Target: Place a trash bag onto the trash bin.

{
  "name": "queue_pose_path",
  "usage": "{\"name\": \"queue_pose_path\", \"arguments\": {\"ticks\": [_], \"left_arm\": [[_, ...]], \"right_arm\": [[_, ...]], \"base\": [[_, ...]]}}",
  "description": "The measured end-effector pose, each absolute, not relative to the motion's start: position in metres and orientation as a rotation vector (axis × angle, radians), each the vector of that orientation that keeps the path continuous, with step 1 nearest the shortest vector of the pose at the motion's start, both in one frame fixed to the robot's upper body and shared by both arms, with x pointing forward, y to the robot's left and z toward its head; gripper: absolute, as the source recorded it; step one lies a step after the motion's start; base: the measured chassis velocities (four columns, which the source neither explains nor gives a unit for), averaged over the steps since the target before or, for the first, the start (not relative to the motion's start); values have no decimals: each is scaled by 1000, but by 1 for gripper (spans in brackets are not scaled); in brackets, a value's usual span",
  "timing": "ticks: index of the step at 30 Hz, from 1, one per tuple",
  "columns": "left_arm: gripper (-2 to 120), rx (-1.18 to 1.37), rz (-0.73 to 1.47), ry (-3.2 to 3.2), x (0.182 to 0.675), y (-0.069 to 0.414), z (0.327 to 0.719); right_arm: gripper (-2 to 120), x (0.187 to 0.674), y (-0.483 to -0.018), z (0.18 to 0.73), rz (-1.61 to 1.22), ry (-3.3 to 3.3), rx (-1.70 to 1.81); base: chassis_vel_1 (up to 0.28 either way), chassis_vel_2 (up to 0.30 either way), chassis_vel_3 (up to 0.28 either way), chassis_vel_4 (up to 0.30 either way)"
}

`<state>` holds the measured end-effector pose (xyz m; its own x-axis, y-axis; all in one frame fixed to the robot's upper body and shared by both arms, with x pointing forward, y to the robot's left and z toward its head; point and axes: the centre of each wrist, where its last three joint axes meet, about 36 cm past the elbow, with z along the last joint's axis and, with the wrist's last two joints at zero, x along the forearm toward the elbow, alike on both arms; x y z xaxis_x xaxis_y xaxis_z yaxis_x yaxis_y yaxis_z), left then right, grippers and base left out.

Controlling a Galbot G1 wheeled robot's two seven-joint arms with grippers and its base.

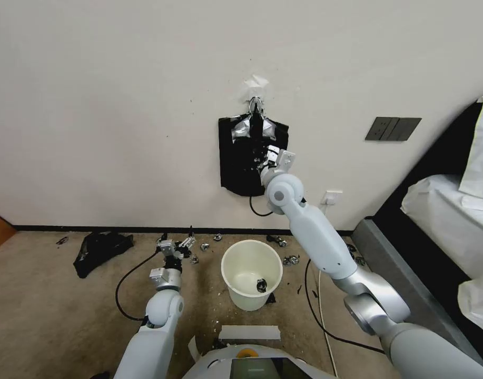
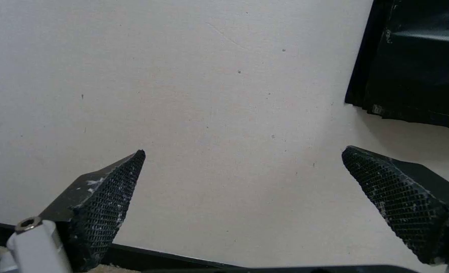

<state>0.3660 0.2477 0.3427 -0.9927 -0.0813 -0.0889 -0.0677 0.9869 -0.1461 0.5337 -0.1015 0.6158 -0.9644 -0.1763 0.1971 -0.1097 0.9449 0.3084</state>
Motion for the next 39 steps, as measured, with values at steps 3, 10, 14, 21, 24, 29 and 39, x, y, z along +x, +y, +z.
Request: {"name": "queue_pose_path", "arguments": {"ticks": [3, 10, 14, 21, 24, 29, 39], "left_arm": [[100, -114, -219, 3036, 367, 247, 343], [100, -112, -221, 3037, 367, 247, 343], [100, -112, -223, 3037, 367, 246, 342], [100, -111, -224, 3039, 365, 246, 342], [100, -109, -223, 3040, 365, 246, 342], [100, -108, -223, 3040, 364, 245, 342], [100, -108, -224, 3038, 364, 245, 343]], "right_arm": [[8, 529, -102, 609, -421, -2868, 217], [8, 511, -105, 589, -381, -2837, 230], [8, 502, -106, 580, -365, -2824, 235], [8, 489, -109, 570, -340, -2806, 242], [8, 485, -111, 568, -329, -2805, 244], [8, 478, -114, 563, -310, -2796, 244], [8, 461, -118, 549, -289, -2769, 246]], "base": [[0, 0, 0, 0], [0, 0, 0, 0], [0, 0, 0, 0], [0, 0, 0, 0], [0, 0, 0, 0], [0, 0, 0, 0], [0, 0, 0, 0]]}}
